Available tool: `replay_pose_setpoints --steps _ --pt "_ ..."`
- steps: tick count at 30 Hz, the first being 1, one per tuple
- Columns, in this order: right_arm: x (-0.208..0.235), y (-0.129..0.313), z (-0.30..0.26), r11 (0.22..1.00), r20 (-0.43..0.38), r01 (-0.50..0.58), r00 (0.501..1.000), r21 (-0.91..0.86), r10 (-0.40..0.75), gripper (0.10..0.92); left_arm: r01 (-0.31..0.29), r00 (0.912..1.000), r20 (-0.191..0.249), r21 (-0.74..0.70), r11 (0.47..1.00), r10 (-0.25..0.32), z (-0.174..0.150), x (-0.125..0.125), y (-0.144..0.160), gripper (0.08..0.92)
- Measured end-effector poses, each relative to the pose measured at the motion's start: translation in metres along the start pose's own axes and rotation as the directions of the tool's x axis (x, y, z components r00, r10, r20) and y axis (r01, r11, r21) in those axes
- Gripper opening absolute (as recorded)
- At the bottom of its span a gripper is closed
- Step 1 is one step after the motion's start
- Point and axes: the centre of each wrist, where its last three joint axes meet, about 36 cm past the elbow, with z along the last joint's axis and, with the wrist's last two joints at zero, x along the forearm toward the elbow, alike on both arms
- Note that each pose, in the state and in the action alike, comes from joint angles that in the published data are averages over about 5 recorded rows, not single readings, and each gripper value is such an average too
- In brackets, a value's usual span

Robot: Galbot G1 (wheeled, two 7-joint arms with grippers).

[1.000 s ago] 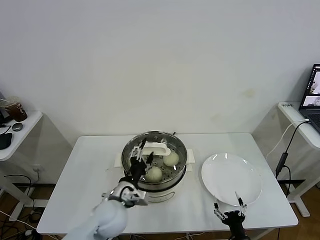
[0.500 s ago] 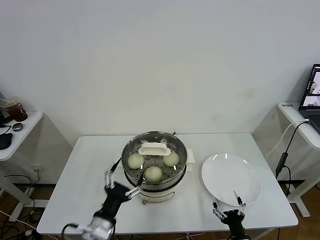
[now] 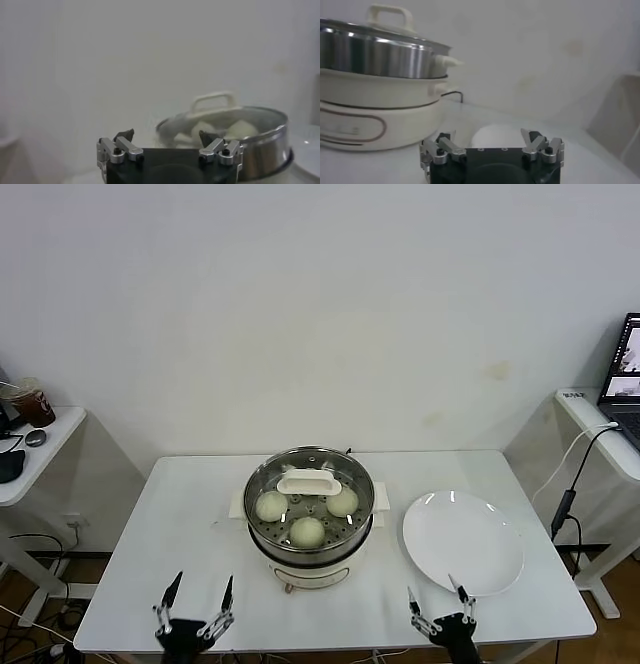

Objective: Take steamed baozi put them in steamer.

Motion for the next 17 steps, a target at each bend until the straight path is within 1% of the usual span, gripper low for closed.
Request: replay_pose_setpoints --steps 4,8,17 --pt "0.002 0.001 -0.001 1.000 -0.011 0.006 1.000 -0.014 -0.006 0.823 0.014 0.9995 -0.028 0.019 1.000 -0.013 0.013 0.015 0.008 0.823" --pt "0.005 0.002 -0.004 1.000 -0.015 0.007 1.000 -0.027 -0.008 0.823 0.025 0.9986 -0.048 0.024 0.999 -0.023 0.023 0.024 0.015 0.823" --pt "0.010 0.004 -0.008 0.999 -0.020 0.011 1.000 -0.044 -0.012 0.823 0.047 0.9965 -0.070 0.021 0.999 -0.046 0.031 0.034 0.027 0.823"
